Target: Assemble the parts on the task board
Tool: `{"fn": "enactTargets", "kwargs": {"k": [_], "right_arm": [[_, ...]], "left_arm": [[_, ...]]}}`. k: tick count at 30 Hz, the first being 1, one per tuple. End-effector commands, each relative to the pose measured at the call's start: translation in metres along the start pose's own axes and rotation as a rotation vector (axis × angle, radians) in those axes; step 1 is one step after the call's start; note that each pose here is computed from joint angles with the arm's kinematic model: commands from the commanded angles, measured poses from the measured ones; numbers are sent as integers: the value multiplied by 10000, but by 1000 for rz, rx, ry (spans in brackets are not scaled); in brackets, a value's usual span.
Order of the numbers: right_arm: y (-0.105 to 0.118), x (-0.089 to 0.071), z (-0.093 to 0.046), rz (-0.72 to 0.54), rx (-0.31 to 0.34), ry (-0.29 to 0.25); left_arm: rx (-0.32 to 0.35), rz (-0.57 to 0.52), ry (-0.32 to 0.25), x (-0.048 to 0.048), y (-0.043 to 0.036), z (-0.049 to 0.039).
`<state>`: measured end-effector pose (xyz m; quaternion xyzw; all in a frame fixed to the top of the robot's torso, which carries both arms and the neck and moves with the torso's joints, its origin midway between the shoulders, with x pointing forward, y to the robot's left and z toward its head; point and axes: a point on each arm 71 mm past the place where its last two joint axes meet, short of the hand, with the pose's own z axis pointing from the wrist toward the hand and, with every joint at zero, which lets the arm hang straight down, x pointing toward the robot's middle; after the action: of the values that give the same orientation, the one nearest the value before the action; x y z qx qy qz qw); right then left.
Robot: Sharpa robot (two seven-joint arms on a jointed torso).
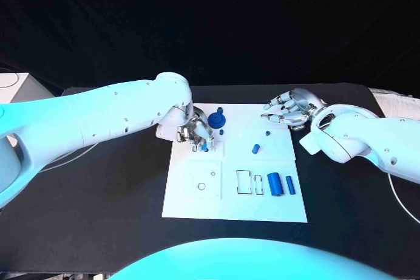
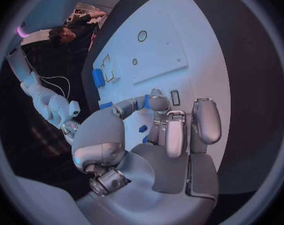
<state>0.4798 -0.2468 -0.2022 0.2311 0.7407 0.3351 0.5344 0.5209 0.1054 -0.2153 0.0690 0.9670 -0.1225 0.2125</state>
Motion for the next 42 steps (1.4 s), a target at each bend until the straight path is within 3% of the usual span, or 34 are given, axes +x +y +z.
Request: {"fn": "enactTargets", "kwargs": {"k": [1, 22, 42], "right_arm": [[9, 4, -4, -7, -12, 3], [12, 6, -9, -6, -14, 4], [9, 4, -12, -6, -13, 5]], "left_arm": [[-56, 40, 40, 151, 90, 124], [-97, 63, -16, 102, 186, 115], [-124, 73, -33, 83, 281, 98]]}}
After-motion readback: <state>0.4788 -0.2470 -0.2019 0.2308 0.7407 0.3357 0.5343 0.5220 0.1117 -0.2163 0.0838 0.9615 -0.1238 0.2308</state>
